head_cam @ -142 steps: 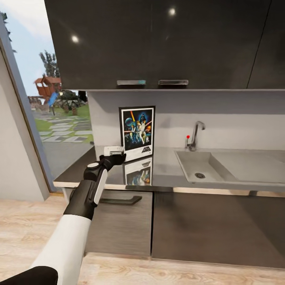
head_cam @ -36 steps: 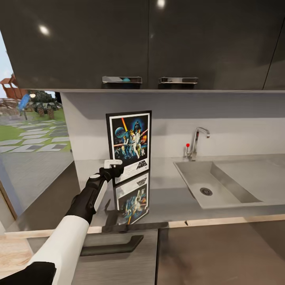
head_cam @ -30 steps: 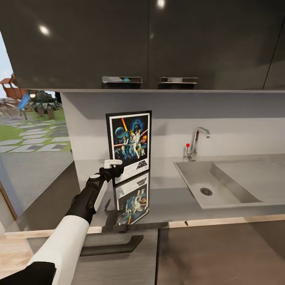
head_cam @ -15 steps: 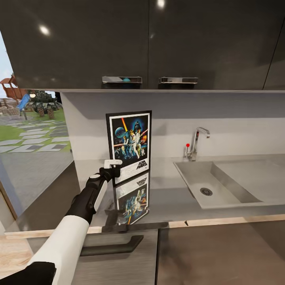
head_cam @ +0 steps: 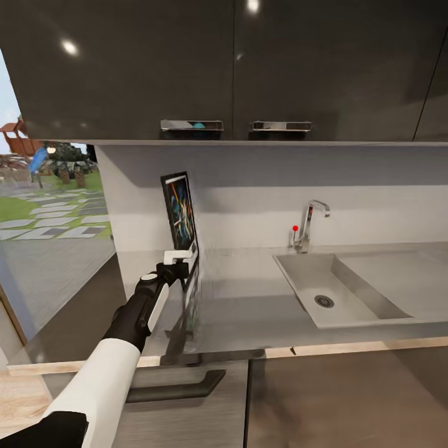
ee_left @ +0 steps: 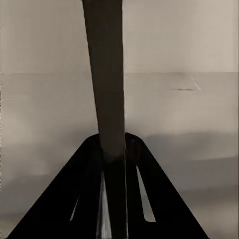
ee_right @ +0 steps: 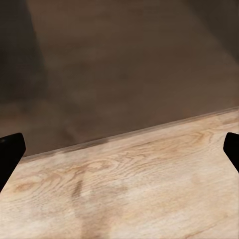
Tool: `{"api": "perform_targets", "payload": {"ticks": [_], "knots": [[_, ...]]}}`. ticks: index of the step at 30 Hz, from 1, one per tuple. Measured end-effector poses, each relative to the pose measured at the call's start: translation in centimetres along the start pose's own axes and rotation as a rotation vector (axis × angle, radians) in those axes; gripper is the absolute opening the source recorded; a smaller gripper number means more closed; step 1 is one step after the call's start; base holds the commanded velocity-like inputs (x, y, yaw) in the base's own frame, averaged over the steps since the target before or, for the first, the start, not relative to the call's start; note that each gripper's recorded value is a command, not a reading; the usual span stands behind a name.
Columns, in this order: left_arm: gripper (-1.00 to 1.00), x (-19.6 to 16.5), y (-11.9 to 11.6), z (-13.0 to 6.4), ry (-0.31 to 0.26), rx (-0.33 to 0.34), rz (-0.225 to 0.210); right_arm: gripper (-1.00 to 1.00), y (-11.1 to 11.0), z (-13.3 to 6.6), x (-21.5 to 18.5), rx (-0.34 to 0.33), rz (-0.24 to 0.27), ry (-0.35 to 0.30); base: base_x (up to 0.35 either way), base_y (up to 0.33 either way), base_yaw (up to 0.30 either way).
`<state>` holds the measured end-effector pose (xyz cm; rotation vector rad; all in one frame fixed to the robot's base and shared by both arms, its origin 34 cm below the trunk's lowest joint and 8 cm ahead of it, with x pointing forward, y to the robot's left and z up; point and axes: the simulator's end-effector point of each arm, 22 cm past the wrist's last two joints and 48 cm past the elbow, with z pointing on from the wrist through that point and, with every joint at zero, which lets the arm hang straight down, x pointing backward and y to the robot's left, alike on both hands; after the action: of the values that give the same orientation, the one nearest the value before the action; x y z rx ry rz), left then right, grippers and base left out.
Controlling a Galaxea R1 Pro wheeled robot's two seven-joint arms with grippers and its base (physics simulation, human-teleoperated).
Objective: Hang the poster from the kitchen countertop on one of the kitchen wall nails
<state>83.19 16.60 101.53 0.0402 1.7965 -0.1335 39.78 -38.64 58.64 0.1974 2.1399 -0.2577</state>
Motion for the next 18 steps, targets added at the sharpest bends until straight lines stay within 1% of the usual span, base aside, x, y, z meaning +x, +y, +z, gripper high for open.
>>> {"api": "perform_targets", "payload": {"ticks": [9, 10, 18], "knots": [[-1.0, -0.2, -0.1, -0.1, -0.005, 0.003, 0.0, 1.0, 0.0, 0.0, 0.0, 0.0, 0.0, 0.0, 0.0, 0.0, 0.0], [-1.0, -2.2, -0.2, -0.6, -0.042, 0.006, 0.0, 1.0, 0.0, 0.0, 0.0, 0.0, 0.0, 0.0, 0.0, 0.0, 0.0], [-1.0, -3.5, -0.2, -1.0, -0.069, 0.007, 0.0, 1.0, 0.0, 0.0, 0.0, 0.0, 0.0, 0.0, 0.0, 0.0, 0.0]]}}
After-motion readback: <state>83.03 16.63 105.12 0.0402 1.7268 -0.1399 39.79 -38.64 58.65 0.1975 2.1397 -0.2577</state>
